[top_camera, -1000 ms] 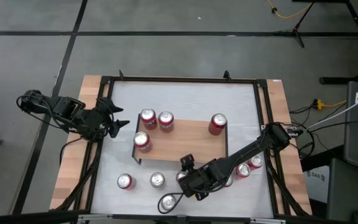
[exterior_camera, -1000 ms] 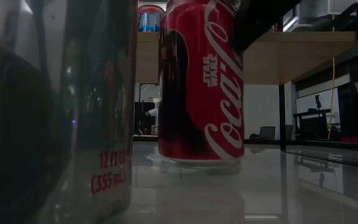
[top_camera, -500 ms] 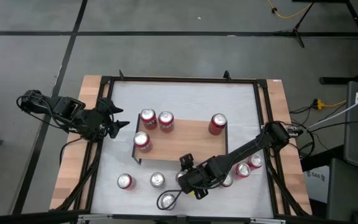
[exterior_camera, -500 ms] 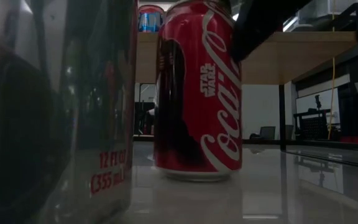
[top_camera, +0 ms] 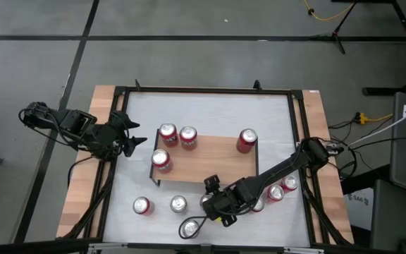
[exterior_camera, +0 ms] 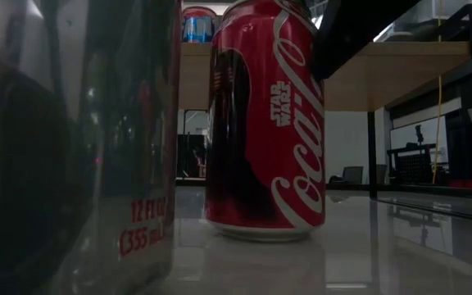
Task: Place canned beverage on shelf
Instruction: Put the red white soda can on the shelf
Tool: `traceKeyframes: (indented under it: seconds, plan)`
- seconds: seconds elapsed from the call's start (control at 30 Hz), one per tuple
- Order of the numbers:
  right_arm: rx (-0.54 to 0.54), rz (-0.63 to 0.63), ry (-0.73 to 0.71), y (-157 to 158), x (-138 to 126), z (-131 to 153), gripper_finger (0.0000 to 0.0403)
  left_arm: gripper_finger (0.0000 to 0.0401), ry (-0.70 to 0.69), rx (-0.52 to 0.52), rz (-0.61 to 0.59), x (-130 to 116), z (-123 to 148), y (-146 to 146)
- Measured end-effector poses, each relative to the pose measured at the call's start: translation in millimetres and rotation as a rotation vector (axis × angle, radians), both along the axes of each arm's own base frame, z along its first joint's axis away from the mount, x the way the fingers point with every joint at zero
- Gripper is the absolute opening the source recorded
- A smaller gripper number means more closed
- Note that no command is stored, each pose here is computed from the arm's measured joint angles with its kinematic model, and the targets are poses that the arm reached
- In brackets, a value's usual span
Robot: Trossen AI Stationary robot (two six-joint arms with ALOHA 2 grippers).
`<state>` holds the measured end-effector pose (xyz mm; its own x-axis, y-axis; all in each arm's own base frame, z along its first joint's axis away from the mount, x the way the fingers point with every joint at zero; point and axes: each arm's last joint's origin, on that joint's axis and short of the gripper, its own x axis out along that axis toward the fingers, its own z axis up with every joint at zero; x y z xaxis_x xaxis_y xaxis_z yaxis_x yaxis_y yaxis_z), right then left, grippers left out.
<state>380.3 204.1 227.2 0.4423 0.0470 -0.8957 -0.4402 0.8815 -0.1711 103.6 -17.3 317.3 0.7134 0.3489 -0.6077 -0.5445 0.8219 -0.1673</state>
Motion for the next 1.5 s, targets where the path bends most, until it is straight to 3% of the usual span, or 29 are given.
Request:
traceKeyframes:
  seconds: [0.9,1.23,1.5]
  plan:
    - [0.004,0.007,0.006,0.0,0.2,-0.6,0.0322,0.0328,0.000,0.000,0.000,0.1,0.0,0.0]
    - [0.012,0.008,0.012,0.8,-0.2,-1.2,0.0395,0.0328,0.000,0.001,0.000,0.1,0.0,0.0]
    - [0.008,0.004,0.011,0.6,0.0,-1.5,0.0378,0.0328,0.000,0.001,0.000,0.0,0.0,0.0]
